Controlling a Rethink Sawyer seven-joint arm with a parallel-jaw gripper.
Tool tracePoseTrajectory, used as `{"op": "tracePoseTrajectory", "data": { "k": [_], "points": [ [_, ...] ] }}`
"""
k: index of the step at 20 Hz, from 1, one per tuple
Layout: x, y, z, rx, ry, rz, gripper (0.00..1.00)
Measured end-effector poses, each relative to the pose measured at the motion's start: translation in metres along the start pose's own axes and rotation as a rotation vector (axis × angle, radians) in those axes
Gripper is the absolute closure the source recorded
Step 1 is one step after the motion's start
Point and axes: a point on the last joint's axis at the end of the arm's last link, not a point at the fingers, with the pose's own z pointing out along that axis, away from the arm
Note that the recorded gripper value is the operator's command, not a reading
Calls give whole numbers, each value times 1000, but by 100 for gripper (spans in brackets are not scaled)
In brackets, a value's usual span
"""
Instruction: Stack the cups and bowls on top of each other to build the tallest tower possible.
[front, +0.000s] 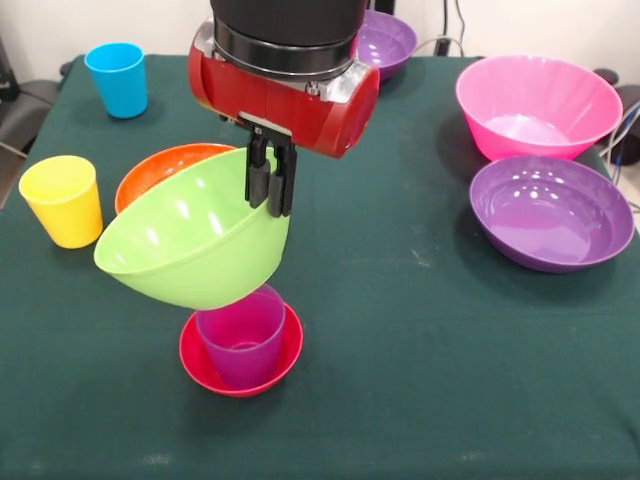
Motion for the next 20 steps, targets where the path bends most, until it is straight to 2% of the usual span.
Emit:
{"op": "tracePoseTrajectory", "data": {
  "k": [8,20],
  "points": [
    [4,1,17,2,13,-2,100],
    [0,6,54,-26,-56,-6,100]
  ]
}}
